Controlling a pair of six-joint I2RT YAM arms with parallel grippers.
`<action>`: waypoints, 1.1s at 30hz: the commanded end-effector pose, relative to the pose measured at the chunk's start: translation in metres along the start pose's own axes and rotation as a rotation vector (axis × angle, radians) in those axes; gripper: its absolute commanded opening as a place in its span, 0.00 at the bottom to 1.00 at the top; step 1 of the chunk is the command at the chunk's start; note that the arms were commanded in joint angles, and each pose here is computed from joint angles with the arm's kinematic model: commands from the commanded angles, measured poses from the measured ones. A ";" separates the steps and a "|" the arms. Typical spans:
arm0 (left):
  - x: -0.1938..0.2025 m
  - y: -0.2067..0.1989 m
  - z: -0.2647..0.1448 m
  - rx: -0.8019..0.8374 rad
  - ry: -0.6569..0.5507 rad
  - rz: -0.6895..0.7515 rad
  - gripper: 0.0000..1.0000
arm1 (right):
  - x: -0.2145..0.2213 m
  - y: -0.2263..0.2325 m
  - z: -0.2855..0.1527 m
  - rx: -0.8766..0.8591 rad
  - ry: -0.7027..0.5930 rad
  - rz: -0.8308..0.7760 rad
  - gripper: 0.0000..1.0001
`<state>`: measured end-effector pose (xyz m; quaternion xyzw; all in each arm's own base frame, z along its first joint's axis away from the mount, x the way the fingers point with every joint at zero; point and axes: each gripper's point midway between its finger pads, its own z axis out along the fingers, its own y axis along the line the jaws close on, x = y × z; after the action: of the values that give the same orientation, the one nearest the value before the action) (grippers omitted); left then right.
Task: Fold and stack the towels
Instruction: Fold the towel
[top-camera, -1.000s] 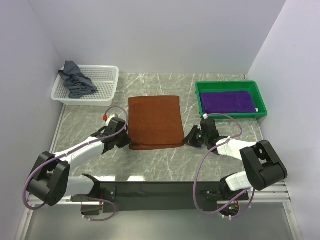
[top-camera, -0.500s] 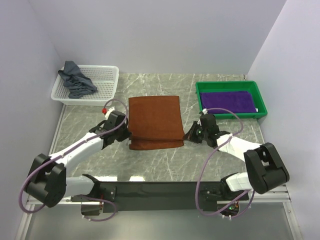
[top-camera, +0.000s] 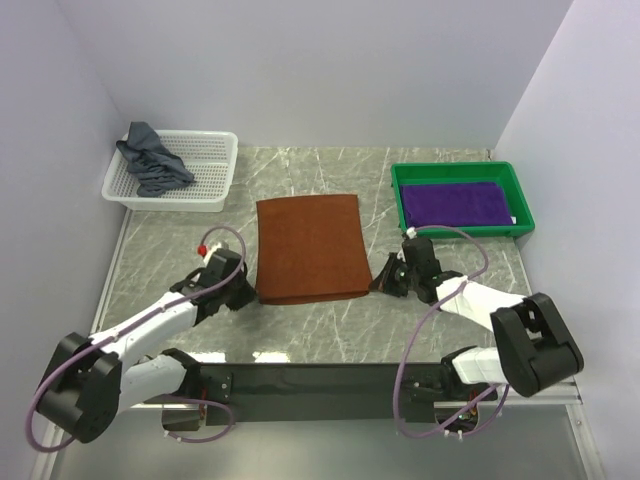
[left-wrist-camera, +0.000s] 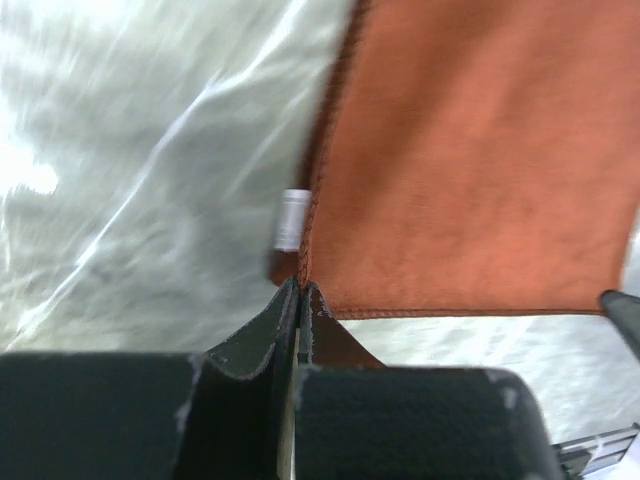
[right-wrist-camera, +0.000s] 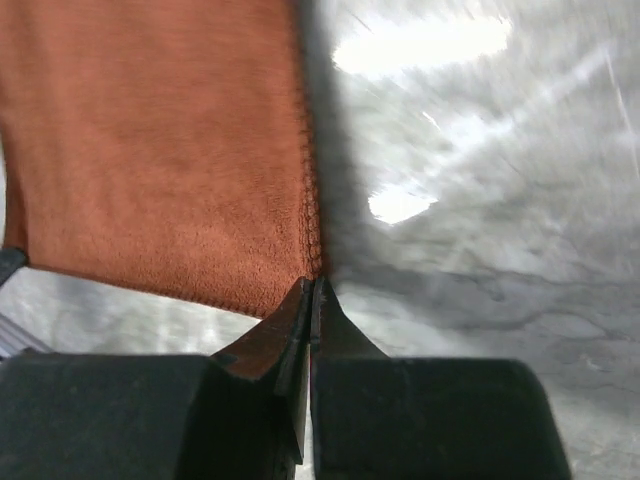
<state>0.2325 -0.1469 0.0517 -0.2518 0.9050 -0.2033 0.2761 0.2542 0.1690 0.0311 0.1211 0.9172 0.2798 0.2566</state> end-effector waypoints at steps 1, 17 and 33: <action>0.010 -0.003 0.009 0.036 0.029 -0.038 0.01 | 0.004 -0.007 0.007 0.007 -0.003 0.010 0.00; 0.029 0.031 0.014 -0.041 0.053 -0.063 0.07 | 0.010 -0.019 0.005 0.048 0.003 0.010 0.07; -0.025 -0.031 -0.044 0.114 -0.099 -0.029 0.67 | -0.025 0.076 -0.046 -0.294 -0.150 -0.060 0.48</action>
<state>0.2204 -0.1399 0.0765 -0.2722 0.8862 -0.2249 0.3000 0.2425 0.1804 0.0835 0.0885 0.8788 0.3391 0.3238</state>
